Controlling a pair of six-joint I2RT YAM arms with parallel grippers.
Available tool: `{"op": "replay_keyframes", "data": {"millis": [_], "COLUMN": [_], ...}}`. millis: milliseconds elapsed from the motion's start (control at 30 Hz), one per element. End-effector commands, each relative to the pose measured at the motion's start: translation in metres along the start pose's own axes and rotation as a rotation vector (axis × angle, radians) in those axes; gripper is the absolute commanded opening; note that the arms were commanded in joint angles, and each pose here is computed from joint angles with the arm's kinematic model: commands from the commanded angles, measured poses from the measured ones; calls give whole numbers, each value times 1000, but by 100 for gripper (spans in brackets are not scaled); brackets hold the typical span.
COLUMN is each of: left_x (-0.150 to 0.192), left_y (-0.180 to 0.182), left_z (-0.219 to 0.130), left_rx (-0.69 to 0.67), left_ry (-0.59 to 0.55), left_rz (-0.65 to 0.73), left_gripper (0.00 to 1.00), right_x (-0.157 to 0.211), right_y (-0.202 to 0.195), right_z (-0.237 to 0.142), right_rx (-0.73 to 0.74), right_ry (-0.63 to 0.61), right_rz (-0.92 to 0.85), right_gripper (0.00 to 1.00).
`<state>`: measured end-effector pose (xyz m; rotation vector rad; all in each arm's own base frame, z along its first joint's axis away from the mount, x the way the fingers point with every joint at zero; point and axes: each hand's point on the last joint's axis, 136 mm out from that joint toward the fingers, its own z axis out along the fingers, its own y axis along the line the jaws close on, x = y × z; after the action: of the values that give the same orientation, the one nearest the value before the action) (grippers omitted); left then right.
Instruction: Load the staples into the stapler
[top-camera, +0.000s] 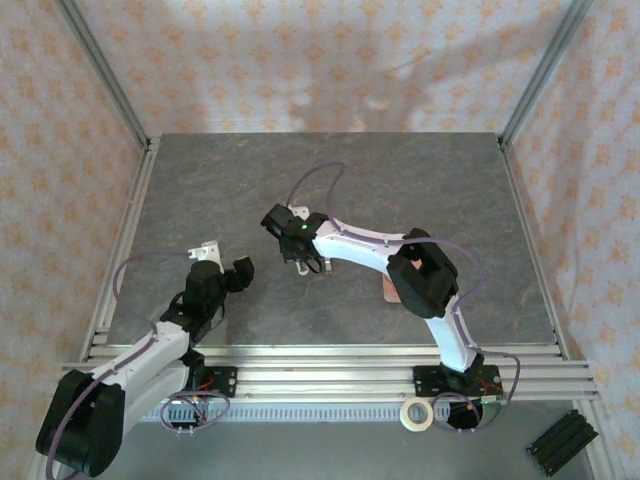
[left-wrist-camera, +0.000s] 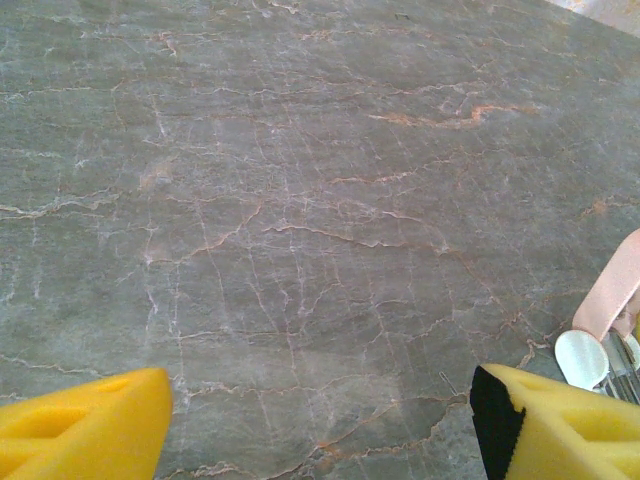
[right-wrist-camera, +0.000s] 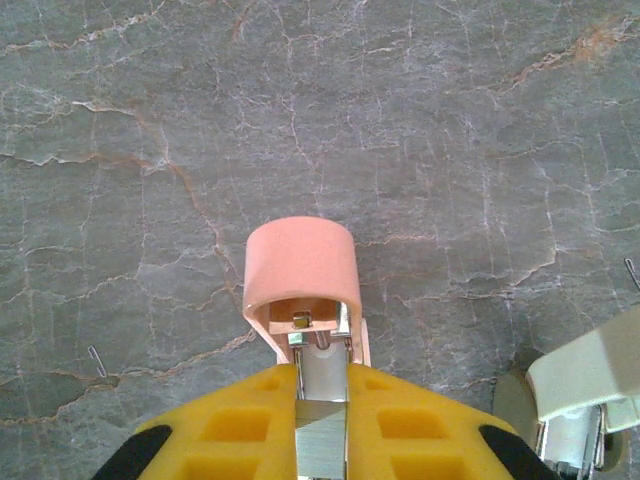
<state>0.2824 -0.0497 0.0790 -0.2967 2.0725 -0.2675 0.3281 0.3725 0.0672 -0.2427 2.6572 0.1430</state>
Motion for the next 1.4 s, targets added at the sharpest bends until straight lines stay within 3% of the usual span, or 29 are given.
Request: {"op": "replay_keyframes", "data": {"millis": [0, 667, 1067, 1367], "left_x": [-8, -8, -11, -11], "left_y": [-2, -2, -4, -5], "left_z": [0, 1, 2, 2], "left_rx": [2, 1, 5, 10], "left_ry": [-17, -13, -19, -17], "left_rz": [15, 18, 20, 21], "left_gripper": [79, 78, 78, 78], "right_x": [4, 21, 3, 8], "right_y": [-7, -10, -6, -5], "right_z": [4, 12, -8, 4], "right_rx": [34, 25, -16, -4], "right_ry": [6, 49, -21, -4], "right_rz": [-12, -9, 23, 17], "right_gripper": [16, 15, 15, 15]}}
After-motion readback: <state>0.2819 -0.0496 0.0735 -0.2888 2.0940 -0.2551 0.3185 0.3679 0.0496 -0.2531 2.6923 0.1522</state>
